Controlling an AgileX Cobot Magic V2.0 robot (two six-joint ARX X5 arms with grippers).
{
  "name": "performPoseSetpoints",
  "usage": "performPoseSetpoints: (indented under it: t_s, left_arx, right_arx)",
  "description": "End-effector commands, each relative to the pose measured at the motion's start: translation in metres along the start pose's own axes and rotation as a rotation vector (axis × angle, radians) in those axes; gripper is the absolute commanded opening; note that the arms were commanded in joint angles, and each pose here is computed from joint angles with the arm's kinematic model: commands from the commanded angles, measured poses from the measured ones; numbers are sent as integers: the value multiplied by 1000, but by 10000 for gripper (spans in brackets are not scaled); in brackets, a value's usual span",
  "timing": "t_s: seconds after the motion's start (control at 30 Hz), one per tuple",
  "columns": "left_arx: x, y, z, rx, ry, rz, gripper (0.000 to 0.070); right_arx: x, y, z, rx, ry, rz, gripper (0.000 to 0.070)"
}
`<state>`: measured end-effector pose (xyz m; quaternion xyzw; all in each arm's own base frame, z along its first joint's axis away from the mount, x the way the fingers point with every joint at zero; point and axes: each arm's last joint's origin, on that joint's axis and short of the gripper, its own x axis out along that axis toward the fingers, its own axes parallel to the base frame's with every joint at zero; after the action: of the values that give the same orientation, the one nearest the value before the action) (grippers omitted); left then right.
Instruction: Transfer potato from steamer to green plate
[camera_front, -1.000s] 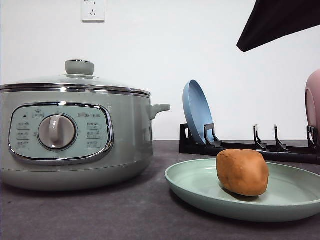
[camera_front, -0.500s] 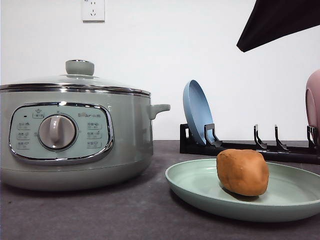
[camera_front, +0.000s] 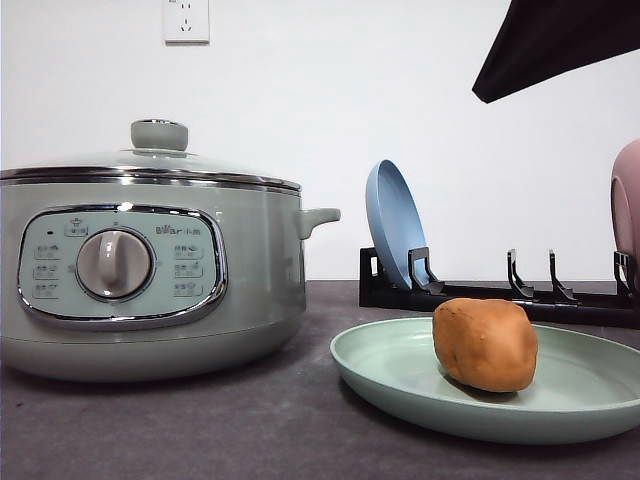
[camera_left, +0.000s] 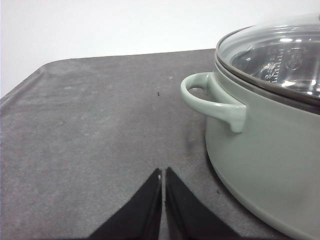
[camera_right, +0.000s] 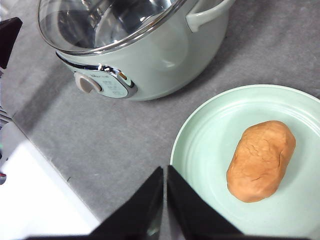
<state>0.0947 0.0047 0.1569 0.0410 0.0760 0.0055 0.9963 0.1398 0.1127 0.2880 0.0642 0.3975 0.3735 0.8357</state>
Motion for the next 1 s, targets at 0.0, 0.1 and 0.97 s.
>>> performPoseSetpoints:
  t_s: [0.0,0.1,0.97]
  left_arx:
    - [2,0,-7,-7,26,3,4]
    - [2,0,-7,-7,26,3,4]
    - [2,0,-7,-7,27,3,4]
  right_arx:
    - [-1,3,4,-22,-14,12,0]
    - [-1,3,4,-23,-14,12,0]
    - [-71,-64,-53,-168,-817,-524,0]
